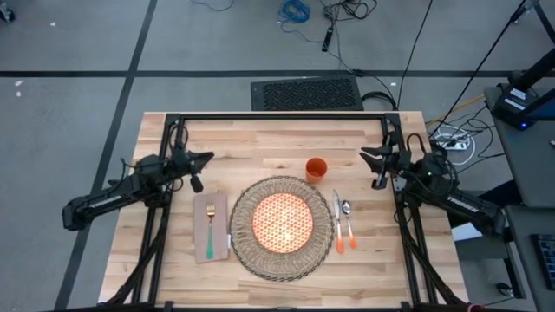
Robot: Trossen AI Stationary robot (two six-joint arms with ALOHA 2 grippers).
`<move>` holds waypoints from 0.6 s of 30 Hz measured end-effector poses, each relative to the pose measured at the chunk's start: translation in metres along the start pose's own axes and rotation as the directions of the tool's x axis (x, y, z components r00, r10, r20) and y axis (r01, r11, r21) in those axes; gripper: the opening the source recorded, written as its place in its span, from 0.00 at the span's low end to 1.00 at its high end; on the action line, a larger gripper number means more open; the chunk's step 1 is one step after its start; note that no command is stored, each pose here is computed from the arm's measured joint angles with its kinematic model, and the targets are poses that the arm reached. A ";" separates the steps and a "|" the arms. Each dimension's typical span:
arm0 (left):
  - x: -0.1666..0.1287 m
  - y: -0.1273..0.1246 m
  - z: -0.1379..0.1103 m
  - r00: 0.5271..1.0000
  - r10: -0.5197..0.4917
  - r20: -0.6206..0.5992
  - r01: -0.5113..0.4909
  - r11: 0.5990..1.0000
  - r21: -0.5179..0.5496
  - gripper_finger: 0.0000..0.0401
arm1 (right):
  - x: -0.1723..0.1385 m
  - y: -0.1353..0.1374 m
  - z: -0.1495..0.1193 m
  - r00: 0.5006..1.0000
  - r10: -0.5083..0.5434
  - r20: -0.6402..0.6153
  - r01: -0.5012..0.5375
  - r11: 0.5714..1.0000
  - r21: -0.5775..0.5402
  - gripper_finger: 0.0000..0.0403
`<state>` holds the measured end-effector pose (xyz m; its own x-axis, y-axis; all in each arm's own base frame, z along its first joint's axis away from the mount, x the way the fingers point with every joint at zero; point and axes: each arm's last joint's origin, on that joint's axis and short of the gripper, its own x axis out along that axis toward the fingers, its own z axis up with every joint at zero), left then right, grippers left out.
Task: Set table place
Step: Return to Home Position
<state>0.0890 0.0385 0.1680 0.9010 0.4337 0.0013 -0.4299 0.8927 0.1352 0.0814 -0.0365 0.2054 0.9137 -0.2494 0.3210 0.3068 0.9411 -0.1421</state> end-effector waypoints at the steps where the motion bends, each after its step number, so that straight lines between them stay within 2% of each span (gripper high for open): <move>1: 0.000 0.000 0.000 1.000 0.000 0.000 0.000 1.000 -0.017 0.04 | 0.000 0.000 0.000 1.000 0.000 -0.003 0.000 1.000 0.011 0.14; 7: 0.000 0.000 0.000 1.000 0.000 0.000 0.000 1.000 -0.022 0.04 | 0.000 -0.001 -0.002 0.999 -0.035 -0.027 0.038 0.995 0.095 0.14; 11: 0.000 0.000 0.000 1.000 0.000 0.000 0.000 1.000 -0.023 0.04 | 0.000 -0.002 -0.005 0.996 -0.070 -0.057 0.076 0.992 0.099 0.14; 18: 0.000 0.000 0.000 1.000 0.000 0.000 0.000 1.000 -0.023 0.04 | 0.000 -0.002 -0.006 0.995 -0.076 -0.065 0.082 0.992 0.100 0.14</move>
<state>0.0890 0.0385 0.1680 0.9009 0.4341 0.0013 -0.4315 0.8952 0.1120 0.0826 -0.0398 0.2003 0.9033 -0.3342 0.2691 0.3523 0.9357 -0.0207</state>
